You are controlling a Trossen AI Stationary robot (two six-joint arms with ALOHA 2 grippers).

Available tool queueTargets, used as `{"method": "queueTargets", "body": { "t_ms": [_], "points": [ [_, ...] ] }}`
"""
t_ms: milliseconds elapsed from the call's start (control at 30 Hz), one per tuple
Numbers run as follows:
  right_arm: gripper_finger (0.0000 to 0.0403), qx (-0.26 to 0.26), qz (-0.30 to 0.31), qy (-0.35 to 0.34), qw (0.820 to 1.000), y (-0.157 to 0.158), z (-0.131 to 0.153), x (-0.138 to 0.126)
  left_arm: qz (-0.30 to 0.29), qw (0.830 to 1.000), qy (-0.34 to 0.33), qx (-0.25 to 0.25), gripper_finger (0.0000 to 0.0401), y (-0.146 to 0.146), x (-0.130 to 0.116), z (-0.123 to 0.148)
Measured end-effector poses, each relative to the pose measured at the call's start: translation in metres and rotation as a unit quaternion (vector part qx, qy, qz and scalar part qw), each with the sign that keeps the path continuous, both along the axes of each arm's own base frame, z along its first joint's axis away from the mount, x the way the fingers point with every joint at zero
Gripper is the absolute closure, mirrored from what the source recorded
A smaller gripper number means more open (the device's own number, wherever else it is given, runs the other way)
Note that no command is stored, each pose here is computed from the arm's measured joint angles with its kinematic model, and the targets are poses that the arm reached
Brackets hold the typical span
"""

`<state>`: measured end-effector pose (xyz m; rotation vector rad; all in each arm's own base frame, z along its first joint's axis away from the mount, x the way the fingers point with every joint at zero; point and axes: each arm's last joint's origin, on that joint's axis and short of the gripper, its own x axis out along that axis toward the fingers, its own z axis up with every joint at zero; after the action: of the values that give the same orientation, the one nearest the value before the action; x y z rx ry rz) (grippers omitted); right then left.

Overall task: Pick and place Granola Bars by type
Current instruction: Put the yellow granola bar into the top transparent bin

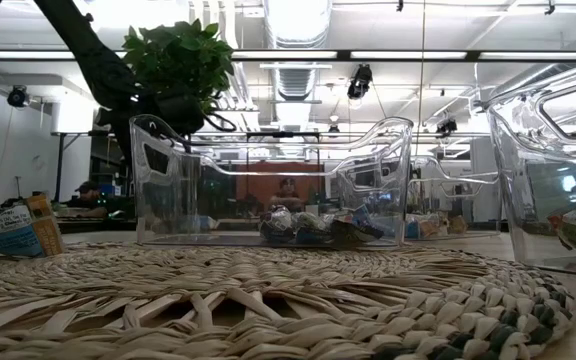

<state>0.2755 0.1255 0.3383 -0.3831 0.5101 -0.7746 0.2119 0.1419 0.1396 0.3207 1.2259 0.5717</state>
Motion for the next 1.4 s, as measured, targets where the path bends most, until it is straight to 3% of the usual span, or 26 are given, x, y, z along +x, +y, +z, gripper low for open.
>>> {"method": "queueTargets", "body": {
  "t_ms": [167,567,867,1233,1400],
  "points": [
    [0.0273,0.000,0.000,0.000,1.000,0.000,0.000,0.000,0.010,1.000,-0.018,-0.003,0.0401,-0.002,-0.001,0.007],
    [0.0278,-0.003,0.001,0.003,1.000,0.000,0.000,0.000,0.026,0.998,-0.037,-0.033,0.0401,-0.024,-0.007,0.063],
    [0.0259,-0.015,0.007,0.017,1.000,0.000,0.000,0.000,0.011,0.995,-0.085,-0.042,0.0401,-0.065,-0.018,0.099],
    [0.0246,-0.013,0.007,0.015,1.000,0.000,0.000,0.000,0.024,0.990,-0.131,-0.044,0.0401,-0.127,-0.025,0.109],
    [0.0248,-0.012,0.008,0.013,1.000,0.001,0.000,0.001,0.024,0.980,-0.190,-0.045,0.0401,-0.151,-0.021,0.126]
  ]
}}
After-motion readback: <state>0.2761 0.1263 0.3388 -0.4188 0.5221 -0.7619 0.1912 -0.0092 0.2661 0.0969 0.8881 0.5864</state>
